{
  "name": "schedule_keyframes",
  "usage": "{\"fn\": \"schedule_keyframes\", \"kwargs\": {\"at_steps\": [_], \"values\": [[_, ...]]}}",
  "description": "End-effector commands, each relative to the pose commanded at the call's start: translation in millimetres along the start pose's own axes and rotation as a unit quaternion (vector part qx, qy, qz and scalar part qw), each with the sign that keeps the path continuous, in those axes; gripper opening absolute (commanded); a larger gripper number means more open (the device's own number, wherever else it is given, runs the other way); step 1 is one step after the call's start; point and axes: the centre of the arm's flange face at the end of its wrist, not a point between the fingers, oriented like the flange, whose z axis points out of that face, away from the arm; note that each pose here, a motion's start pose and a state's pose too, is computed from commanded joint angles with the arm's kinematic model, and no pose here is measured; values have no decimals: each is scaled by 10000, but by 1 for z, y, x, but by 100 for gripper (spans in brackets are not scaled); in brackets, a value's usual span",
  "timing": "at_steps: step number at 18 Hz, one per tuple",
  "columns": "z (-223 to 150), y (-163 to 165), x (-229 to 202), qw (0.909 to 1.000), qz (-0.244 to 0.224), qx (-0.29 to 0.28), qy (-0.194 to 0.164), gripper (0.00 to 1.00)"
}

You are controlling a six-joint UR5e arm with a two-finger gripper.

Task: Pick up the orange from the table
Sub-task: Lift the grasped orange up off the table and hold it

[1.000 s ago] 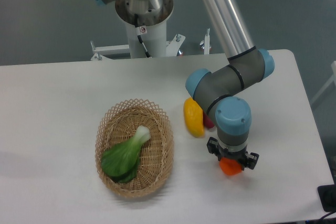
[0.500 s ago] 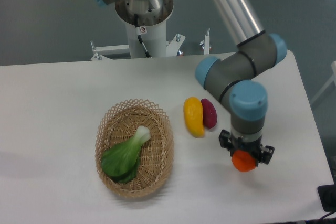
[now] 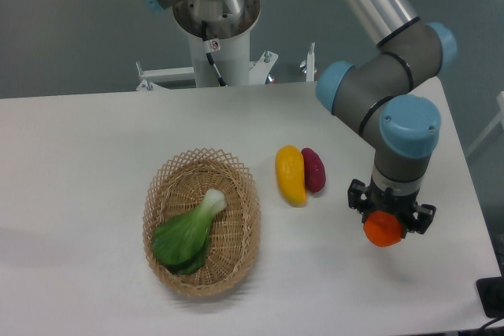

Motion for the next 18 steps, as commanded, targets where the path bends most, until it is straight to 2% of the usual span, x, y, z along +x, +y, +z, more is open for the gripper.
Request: {"fn": "schedule_keyframes", "kwargs": {"at_steps": [9,18], "values": [[-6,0,-2,9993,369,-34,2,58],[-6,2,-1,9992,392,-46,6,61]]}}
